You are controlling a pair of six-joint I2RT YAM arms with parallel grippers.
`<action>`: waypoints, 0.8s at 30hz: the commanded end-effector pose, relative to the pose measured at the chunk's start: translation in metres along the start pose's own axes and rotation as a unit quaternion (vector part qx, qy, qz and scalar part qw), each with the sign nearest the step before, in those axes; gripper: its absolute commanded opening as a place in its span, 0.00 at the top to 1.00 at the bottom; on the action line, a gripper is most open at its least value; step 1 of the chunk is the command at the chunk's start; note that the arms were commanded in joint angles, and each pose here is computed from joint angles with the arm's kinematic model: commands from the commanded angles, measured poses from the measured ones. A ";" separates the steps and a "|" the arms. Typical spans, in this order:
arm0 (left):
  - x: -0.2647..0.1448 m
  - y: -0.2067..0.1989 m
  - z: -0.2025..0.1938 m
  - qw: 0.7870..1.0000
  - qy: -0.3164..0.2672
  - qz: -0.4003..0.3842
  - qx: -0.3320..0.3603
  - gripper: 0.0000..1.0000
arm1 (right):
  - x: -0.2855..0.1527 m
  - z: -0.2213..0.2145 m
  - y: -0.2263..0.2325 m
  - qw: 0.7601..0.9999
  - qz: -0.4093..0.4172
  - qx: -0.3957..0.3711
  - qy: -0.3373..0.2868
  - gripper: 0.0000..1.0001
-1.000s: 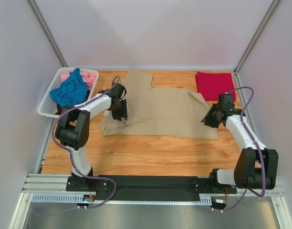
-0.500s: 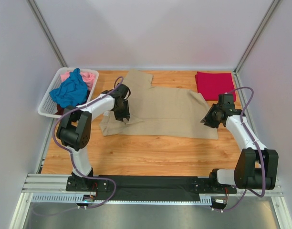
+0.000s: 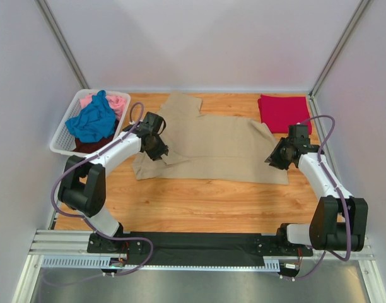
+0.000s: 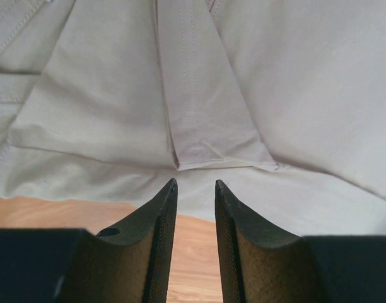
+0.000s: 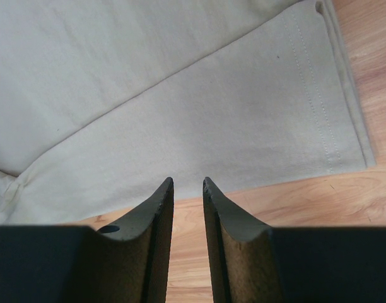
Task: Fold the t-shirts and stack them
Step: Flatten the tshirt out
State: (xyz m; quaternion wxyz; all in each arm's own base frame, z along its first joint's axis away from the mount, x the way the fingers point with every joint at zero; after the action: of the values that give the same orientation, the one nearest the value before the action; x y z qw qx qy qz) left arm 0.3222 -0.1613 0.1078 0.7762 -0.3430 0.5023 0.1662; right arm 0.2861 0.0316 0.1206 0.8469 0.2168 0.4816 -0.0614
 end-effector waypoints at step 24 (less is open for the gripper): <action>0.032 0.003 -0.006 0.988 0.003 0.053 -0.143 0.60 | 0.004 0.008 -0.004 1.000 0.008 -0.010 -0.019 0.73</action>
State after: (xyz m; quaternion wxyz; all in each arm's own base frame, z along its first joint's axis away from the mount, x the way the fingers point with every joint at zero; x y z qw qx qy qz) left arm 0.3228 -0.1656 0.0726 0.7086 -0.4143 0.5034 0.2698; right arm 0.2851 0.0255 0.1167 0.8473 0.2146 0.4815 -0.0642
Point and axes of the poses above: each gripper's point midway between its finger pads, its own x axis out along the fingers, its own y axis along the line the jaws close on, z = x × y, the point moved 3 cm from there along -x, back along the fingers, and after that the axes turned 11 degrees about -x, right-handed, at the moved point
